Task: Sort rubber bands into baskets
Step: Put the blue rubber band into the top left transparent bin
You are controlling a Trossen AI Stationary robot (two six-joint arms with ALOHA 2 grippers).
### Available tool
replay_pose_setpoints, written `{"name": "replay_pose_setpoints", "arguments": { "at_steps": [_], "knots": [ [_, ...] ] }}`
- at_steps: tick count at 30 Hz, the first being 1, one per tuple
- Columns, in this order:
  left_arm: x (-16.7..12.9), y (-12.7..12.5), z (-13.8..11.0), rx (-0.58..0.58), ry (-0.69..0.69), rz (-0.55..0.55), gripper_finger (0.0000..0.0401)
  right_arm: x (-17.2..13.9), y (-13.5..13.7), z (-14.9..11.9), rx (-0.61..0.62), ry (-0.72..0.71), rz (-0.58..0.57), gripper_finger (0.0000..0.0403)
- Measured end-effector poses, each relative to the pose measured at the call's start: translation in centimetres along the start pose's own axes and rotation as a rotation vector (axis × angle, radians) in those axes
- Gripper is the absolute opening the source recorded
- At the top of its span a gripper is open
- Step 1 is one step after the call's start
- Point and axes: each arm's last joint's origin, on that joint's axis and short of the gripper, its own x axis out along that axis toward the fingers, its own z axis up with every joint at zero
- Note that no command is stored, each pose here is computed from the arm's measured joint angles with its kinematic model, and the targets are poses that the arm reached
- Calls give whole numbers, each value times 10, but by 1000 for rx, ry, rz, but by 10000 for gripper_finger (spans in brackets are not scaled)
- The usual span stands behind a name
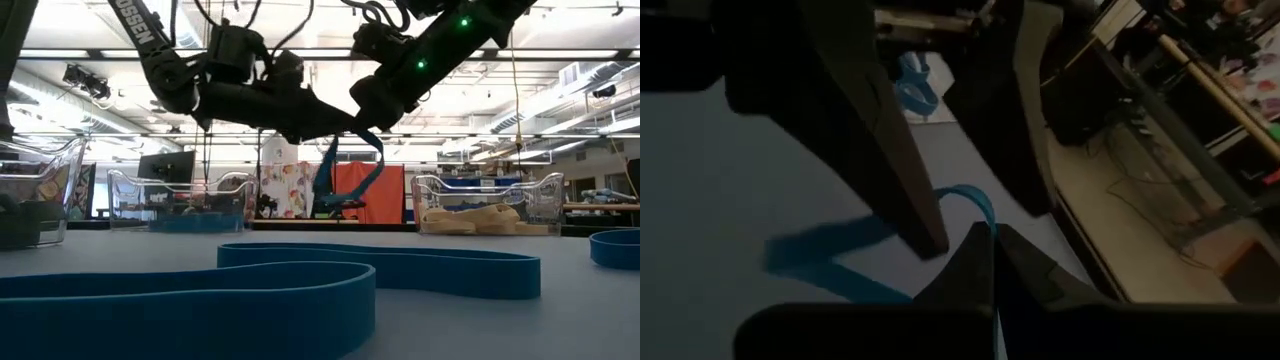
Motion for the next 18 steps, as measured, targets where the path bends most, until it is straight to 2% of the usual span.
{"name": "replay_pose_setpoints", "arguments": {
  "at_steps": [3,5,14,16,18],
  "knots": [
    [4,1,-2,-1,12,-1,222,-1,1,0,-19,-1,-18,8],
    [6,1,0,-2,9,-1,203,-3,2,0,-23,-2,-30,8],
    [6,1,2,-14,-17,-1,41,-5,3,0,-46,2,-57,8],
    [6,1,2,-14,-17,0,16,-5,3,0,-53,3,-60,8],
    [6,1,2,-13,-18,0,8,-5,3,-1,-56,4,-61,8]
  ]
}}
